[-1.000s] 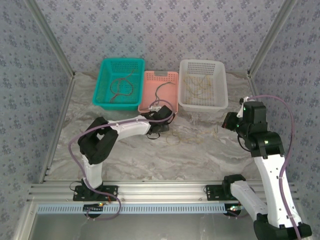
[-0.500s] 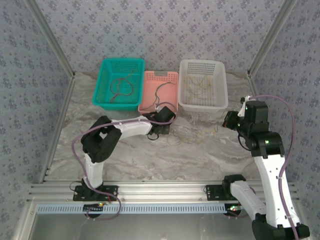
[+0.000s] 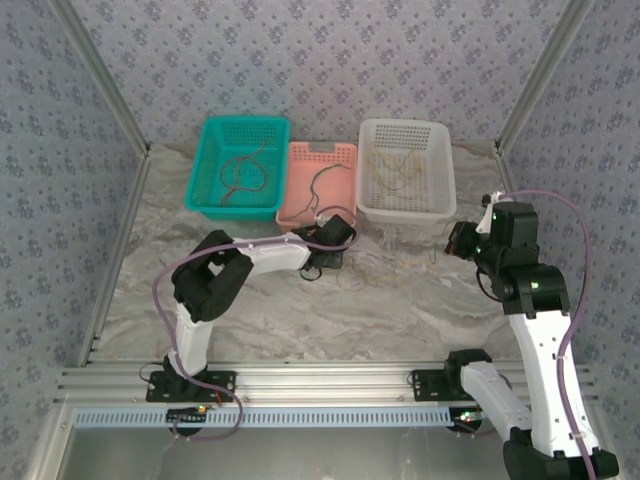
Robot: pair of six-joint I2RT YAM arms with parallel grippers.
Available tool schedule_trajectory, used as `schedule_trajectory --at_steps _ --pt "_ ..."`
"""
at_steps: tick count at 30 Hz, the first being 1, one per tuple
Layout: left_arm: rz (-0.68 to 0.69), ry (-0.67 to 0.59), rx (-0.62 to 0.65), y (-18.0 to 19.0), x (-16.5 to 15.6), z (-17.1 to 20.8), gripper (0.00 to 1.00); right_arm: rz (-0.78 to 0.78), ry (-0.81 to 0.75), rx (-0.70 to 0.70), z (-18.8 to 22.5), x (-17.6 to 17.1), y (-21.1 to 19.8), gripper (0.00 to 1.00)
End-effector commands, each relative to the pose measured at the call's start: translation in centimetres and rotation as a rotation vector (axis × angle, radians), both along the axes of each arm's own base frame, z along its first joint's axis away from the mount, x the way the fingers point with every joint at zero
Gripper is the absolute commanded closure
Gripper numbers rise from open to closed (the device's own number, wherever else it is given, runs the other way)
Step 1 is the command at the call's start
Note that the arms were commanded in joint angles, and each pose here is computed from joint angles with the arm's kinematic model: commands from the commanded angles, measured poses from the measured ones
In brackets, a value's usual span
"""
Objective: Untangle the cables
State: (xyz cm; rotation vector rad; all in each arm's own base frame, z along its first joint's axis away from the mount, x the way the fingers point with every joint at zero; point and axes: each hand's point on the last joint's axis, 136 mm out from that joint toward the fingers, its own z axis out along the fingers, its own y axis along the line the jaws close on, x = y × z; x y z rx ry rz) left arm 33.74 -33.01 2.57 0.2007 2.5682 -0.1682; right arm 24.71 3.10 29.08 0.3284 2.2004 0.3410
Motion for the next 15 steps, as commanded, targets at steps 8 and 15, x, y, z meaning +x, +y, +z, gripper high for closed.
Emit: schedule_trajectory --at_steps 8,15 --pt "0.294 -0.161 -0.014 11.3 -1.9 9.3 1.00 -0.002 -0.035 -0.002 1.2 -0.4 -0.5 1.00" --pt "0.662 -0.212 -0.074 28.7 -3.6 15.9 1.00 -0.121 -0.050 -0.020 1.4 -0.3 -3.2 1.00"
